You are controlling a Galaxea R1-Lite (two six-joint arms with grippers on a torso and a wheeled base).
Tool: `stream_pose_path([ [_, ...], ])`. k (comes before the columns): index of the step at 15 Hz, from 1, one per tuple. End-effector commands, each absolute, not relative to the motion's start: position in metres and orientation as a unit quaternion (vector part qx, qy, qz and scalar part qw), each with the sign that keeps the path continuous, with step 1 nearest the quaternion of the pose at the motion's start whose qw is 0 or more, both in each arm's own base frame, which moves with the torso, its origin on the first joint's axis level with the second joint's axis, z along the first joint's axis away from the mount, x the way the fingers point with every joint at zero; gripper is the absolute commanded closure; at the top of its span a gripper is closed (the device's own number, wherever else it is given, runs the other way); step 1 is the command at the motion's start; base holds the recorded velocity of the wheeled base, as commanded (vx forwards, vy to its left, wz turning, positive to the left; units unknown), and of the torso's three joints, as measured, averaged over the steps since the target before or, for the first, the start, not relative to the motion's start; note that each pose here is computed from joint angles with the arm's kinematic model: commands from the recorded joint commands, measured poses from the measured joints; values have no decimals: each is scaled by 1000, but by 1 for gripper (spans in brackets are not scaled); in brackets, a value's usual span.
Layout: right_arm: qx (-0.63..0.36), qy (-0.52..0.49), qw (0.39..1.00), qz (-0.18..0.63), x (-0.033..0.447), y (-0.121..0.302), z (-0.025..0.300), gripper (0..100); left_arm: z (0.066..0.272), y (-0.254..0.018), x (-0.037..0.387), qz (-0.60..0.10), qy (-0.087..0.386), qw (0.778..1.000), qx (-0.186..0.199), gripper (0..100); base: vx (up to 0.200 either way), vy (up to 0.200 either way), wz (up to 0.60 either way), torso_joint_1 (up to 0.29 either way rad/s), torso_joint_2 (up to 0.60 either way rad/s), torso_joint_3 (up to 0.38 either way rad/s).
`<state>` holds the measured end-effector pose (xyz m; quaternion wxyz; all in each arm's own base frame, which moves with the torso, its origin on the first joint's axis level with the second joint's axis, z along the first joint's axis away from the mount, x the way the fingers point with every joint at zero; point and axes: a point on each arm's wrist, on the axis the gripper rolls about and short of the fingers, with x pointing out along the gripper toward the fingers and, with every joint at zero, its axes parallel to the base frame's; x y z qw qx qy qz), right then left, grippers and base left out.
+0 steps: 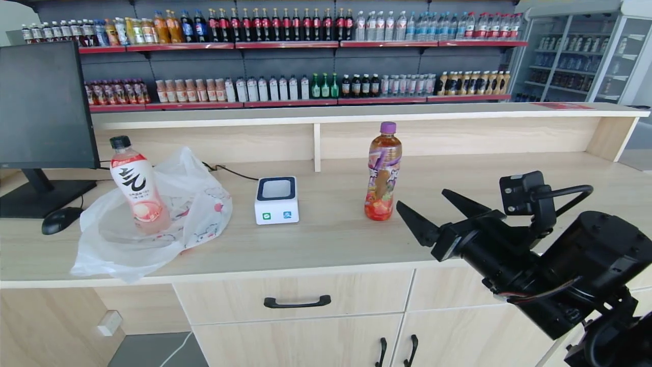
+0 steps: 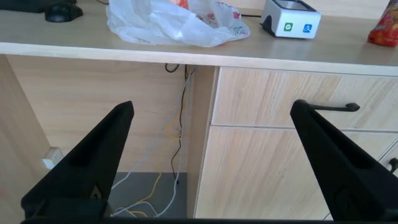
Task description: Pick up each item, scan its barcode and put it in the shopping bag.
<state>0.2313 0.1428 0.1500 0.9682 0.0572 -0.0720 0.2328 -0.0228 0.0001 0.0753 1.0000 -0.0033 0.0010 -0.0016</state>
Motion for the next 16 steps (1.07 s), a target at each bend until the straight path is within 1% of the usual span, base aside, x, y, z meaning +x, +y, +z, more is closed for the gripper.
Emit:
stream_pose_path([
  [1,57,-70,969,231,232,142,149,0,75,0,-23,-1,1,1000,-3,0,0,0,0,0,0,0],
  [3,57,-70,969,232,231,142,149,0,75,0,-23,-1,1,1000,-3,0,0,0,0,0,0,0],
  [6,49,-49,971,231,226,139,140,0,75,0,-23,-1,0,1000,-4,0,200,0,0,-6,4,2],
  [12,43,-29,974,221,238,140,127,0,75,0,-23,-1,1,1000,-4,0,0,0,0,0,0,0],
  [14,47,-46,972,224,258,154,127,0,75,0,-23,-1,0,1000,-4,0,0,0,0,0,0,0],
  [16,42,-38,970,236,261,165,120,0,75,0,-23,-1,0,1000,-4,0,0,0,0,0,0,0],
])
